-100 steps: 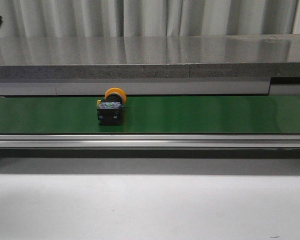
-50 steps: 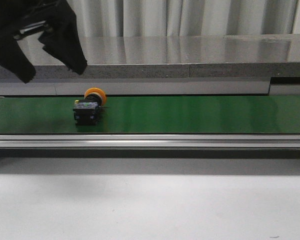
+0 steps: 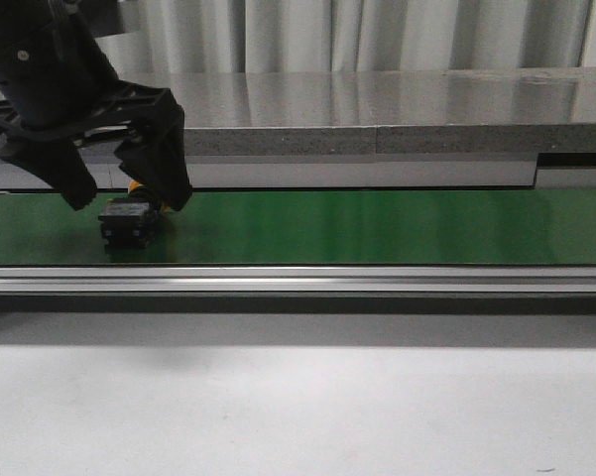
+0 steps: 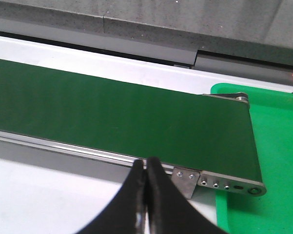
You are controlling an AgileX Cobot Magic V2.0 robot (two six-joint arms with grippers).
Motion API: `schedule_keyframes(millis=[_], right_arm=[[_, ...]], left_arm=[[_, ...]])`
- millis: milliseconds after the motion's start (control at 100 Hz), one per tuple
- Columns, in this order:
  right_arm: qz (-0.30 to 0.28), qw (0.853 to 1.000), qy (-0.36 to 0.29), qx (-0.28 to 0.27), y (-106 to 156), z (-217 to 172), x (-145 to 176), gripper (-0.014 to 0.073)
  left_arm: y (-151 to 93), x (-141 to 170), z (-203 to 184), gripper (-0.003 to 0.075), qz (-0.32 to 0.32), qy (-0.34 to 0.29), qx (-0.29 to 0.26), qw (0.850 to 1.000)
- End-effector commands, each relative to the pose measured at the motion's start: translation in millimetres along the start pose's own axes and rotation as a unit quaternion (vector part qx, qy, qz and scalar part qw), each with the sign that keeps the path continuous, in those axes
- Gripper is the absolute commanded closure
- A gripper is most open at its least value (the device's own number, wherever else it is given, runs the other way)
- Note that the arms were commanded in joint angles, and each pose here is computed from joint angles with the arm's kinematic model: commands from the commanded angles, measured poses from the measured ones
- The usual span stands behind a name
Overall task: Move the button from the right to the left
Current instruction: 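Lower the left gripper onto the button on the belt and grasp it, then lift the button off the belt toward the blue tray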
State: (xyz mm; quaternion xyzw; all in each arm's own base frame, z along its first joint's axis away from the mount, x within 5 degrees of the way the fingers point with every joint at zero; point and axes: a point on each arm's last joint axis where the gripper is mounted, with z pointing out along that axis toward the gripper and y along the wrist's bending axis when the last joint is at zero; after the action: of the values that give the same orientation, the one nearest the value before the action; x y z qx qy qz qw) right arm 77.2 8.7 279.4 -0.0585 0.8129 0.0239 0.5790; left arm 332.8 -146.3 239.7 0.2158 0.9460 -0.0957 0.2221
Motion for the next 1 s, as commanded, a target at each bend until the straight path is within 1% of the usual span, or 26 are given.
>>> schedule_keyframes(millis=[0,50,120,170,190,240,310,360,410,520,710,830,990], right_arm=[[-0.004,0.999,-0.049,0.0,0,-4,-15,0.0663],[-0.004,0.999,-0.049,0.0,0,-4,-15,0.0663],[-0.004,0.999,-0.049,0.0,0,-4,-15,0.0663],[-0.004,0.999,-0.049,0.0,0,-4,-15,0.0663],[-0.004,0.999,-0.049,0.0,0,-4,-15,0.0663],[-0.004,0.999,-0.049,0.0,0,-4,-15,0.0663],[-0.004,0.999,-0.049,0.0,0,-4,-15,0.0663],[-0.004,0.999,-0.049,0.0,0,-4,-15,0.0663],[-0.004,0.999,-0.049,0.0,0,-4,-15,0.0663],[-0.004,0.999,-0.049,0.0,0,-4,-15,0.0663],[-0.004,0.999,-0.049,0.0,0,-4,-15,0.0663],[-0.004,0.999,-0.049,0.0,0,-4,-15,0.0663],[-0.004,0.999,-0.049,0.0,0,-4,-15,0.0663]], left_arm=[[-3,-13,-14,0.0083,0.004,-0.047,-0.002,0.999],[-3,-13,-12,0.0132,0.005,-0.044,-0.003,0.999],[-2,-13,-12,0.0243,0.008,-0.043,-0.006,0.999],[-2,-13,-13,0.0353,0.008,-0.045,-0.007,0.999],[-1,-13,-13,0.0382,0.007,-0.045,-0.007,0.999],[1,-13,-13,0.0486,0.005,-0.045,-0.008,0.999],[5,-13,-13,0.0583,-0.001,-0.042,-0.011,0.999],[9,-12,-14,0.0621,-0.005,-0.038,-0.013,0.999],[14,-11,-16,0.0635,-0.013,-0.035,-0.015,0.999],[23,-9,-25,0.0634,-0.023,-0.033,-0.022,0.999],[48,-6,-65,0.0634,-0.038,-0.069,-0.061,0.995],[75,2,-93,0.0634,-0.06,-0.086,-0.1,0.989],[115,20,-112,0.0634,-0.11,-0.074,-0.142,0.981]])
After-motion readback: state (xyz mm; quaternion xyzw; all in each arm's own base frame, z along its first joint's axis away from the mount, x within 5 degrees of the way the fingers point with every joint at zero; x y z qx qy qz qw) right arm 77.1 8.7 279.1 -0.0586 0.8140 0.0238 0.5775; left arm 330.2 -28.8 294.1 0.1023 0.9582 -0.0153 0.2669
